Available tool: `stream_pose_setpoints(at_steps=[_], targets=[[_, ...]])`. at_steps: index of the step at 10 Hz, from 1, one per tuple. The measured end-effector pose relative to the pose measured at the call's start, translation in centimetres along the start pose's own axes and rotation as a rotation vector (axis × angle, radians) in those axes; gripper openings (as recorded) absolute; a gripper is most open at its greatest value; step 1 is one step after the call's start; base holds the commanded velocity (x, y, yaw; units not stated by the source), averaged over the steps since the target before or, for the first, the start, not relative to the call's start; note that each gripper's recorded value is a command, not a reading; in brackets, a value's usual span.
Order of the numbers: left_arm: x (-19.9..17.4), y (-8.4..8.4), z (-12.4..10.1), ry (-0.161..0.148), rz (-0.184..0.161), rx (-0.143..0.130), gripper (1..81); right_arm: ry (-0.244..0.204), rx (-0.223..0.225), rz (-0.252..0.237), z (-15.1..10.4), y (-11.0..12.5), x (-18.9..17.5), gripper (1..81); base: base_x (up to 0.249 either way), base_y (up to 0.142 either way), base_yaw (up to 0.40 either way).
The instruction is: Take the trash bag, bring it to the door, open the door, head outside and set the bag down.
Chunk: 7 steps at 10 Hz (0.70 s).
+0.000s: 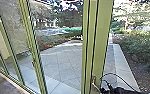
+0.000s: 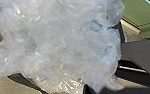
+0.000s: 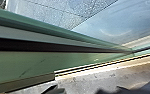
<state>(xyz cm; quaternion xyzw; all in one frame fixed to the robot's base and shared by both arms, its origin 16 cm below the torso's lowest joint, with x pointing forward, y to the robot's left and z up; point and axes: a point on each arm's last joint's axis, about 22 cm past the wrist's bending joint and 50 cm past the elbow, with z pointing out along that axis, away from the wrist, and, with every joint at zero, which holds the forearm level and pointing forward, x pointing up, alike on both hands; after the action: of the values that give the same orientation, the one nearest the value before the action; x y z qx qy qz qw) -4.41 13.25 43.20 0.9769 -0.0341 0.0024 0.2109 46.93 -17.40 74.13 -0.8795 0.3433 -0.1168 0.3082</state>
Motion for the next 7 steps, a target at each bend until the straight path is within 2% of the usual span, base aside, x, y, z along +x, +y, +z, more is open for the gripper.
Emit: stream_pose_setpoints(at_steps=[2,4,5,6,7], targets=[[-0.2,-0.1,0.0,-0.001,0.0,0.002,1.0,0.002,0.029,0.009,0.7,-0.1,0.0,81.1,0.0,0.0,0.0],[-0.4,-0.1,0.0,-0.002,0.0,0.003,1.0,0.005,0.034,0.012,0.9,-0.1,0.1,81.1,0.0,0.0,0.0],[-1.0,-0.1,0.0,-0.011,-0.006,0.003,1.0,0.0,0.035,0.015,1.2,0.1,0.1,81.1,0.0,0.0,0.0],[-2.1,-0.3,-0.1,-0.029,-0.016,0.005,1.0,-0.01,0.055,0.017,1.8,0.0,0.3,81.1,0.0,0.0,0.0],[-3.5,-0.3,-0.2,-0.057,-0.03,0.006,1.0,-0.021,0.079,-0.005,2.1,0.0,0.7,81.1,0.0,0.0,0.0]])
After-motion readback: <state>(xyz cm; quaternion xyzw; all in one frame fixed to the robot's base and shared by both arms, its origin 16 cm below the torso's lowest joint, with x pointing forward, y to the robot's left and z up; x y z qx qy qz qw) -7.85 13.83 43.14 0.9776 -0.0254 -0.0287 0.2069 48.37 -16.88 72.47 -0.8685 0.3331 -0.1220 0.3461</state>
